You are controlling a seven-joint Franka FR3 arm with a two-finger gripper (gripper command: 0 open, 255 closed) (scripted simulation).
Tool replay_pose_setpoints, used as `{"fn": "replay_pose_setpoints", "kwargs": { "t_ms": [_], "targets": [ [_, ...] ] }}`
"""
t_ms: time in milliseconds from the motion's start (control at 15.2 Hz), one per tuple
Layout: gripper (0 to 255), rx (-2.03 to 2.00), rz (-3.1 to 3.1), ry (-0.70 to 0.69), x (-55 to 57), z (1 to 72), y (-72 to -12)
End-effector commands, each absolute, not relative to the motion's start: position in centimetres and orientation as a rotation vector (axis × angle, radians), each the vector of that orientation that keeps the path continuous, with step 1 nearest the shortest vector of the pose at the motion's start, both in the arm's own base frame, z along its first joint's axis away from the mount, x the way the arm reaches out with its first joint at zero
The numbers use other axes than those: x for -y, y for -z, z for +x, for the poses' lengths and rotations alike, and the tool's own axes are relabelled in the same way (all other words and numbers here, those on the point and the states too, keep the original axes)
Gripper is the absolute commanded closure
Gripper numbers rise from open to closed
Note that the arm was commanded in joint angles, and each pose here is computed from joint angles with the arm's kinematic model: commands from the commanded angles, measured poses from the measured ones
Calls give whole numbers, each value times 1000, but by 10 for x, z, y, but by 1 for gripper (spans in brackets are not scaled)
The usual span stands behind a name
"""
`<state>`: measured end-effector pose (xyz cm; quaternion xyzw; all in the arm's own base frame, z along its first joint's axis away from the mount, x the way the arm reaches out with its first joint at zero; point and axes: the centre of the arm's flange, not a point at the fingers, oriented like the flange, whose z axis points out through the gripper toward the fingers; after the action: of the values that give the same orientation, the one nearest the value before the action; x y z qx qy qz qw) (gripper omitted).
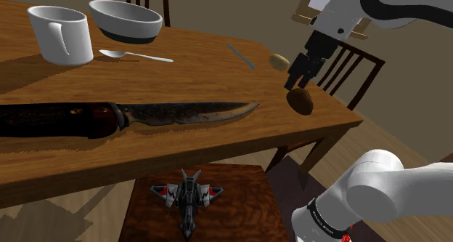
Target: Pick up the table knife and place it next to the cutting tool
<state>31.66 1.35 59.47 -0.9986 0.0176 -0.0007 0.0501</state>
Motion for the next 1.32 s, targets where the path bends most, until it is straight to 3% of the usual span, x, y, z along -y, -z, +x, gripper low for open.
{"fn": "replay_pose_setpoints", "kwargs": {
  "t_ms": [0,1254],
  "targets": [
    [0,-54,-3041,2,-14,317,-595],
    [0,-343,-3089,-59,53,561,-597]
  ]
}}
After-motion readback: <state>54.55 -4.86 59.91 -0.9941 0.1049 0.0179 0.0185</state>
